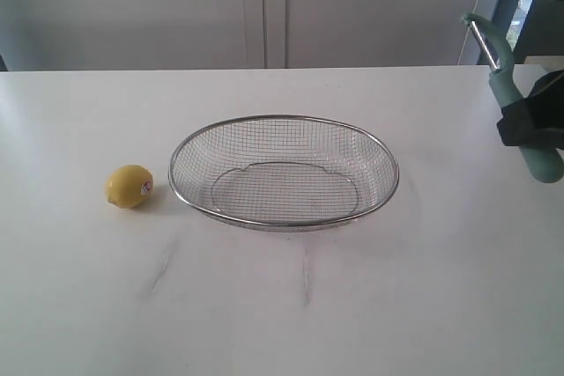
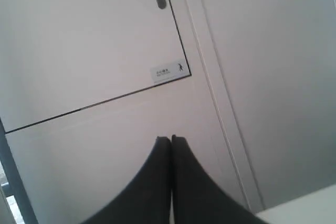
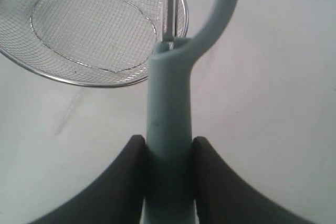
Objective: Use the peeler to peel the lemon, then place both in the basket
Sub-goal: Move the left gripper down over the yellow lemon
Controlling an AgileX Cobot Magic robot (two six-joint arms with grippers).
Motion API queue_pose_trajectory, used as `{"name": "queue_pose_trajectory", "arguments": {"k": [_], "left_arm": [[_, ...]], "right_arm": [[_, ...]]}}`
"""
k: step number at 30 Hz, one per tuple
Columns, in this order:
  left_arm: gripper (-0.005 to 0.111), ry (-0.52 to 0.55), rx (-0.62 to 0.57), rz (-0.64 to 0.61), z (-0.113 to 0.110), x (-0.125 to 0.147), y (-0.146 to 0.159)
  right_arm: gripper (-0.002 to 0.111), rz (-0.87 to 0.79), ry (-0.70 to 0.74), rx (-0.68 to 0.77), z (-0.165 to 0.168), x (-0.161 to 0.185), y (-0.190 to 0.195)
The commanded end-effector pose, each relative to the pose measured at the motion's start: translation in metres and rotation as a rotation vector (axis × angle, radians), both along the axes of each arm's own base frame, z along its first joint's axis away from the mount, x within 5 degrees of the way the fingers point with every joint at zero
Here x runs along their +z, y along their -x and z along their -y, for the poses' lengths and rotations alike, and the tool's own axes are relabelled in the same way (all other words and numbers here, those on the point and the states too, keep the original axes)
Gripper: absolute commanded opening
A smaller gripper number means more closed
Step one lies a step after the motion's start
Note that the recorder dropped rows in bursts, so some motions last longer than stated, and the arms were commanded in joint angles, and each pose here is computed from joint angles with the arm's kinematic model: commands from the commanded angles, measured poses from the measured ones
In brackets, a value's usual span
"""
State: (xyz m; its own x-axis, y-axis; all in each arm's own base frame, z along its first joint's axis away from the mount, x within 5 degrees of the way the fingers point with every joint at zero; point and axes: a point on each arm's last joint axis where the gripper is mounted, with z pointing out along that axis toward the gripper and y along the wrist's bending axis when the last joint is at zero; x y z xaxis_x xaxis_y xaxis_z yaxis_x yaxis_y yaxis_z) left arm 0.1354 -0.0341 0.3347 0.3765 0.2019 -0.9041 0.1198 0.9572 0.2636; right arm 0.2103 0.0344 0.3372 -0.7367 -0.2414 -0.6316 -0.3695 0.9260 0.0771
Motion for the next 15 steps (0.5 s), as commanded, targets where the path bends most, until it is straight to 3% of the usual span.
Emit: {"name": "queue_pose_trajectory", "arguments": {"k": [1, 15], "left_arm": [[0.000, -0.094, 0.009, -0.047, 0.009, -0.006, -0.019], [0.000, -0.168, -0.006, -0.284, 0.029, -0.033, -0.083]], "right_arm": [[0.000, 0.016, -0.010, -0.008, 0.000, 0.002, 0.001], [0.000, 0.016, -0.010, -0.008, 0.000, 0.002, 0.001]]}}
